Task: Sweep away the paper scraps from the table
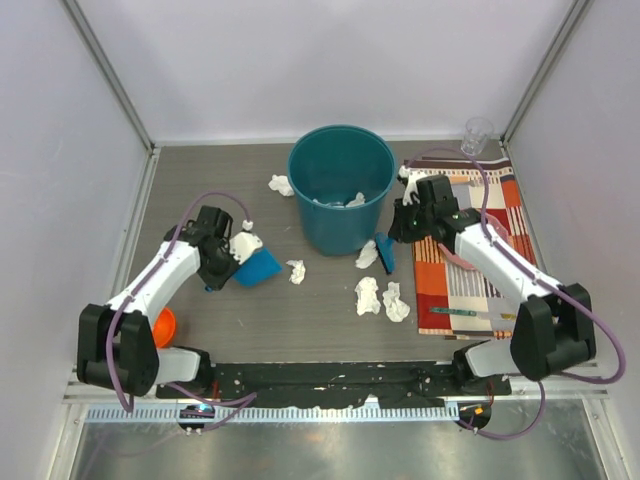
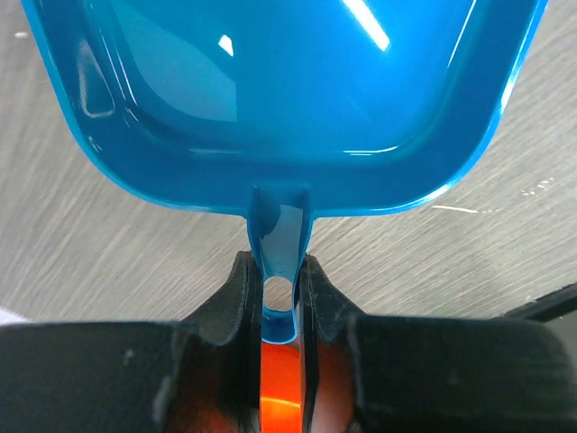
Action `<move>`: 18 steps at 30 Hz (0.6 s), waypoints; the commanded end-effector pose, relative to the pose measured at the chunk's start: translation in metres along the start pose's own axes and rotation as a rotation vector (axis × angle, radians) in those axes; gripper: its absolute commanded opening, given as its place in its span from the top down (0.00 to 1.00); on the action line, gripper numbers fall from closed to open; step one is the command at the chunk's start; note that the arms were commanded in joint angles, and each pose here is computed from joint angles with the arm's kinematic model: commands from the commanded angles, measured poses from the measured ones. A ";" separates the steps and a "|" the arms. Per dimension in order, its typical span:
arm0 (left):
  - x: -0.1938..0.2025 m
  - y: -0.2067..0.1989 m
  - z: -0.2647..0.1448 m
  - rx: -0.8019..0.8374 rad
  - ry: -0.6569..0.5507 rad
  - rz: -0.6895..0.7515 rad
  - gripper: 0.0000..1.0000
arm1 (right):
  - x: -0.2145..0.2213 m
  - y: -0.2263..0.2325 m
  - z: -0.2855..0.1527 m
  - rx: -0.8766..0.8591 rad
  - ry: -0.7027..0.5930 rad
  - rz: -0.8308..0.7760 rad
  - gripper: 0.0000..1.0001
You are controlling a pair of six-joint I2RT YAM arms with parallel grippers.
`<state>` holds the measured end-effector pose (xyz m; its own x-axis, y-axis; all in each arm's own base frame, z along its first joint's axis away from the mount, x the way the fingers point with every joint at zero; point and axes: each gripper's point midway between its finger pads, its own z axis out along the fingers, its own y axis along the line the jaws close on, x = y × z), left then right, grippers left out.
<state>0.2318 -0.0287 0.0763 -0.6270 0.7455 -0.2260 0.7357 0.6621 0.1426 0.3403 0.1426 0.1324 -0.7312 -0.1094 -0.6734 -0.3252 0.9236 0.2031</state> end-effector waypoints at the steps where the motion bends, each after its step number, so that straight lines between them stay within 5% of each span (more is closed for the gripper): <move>1: 0.003 -0.028 0.013 0.141 -0.006 0.045 1.00 | 0.040 0.053 -0.026 -0.124 0.065 0.086 0.99; 10: 0.014 -0.034 0.032 0.141 0.104 0.178 1.00 | 0.052 0.114 -0.037 -0.189 0.008 0.091 0.99; 18: 0.001 -0.018 0.036 0.131 0.118 0.303 1.00 | 0.005 0.086 -0.075 0.051 -0.078 0.094 0.99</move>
<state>0.2045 -0.0405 0.0289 -0.4856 0.8720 -0.0613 0.8735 0.4868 0.0060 0.2386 0.2179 0.1476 -0.7913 -0.0838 -0.6056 -0.3341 0.8889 0.3136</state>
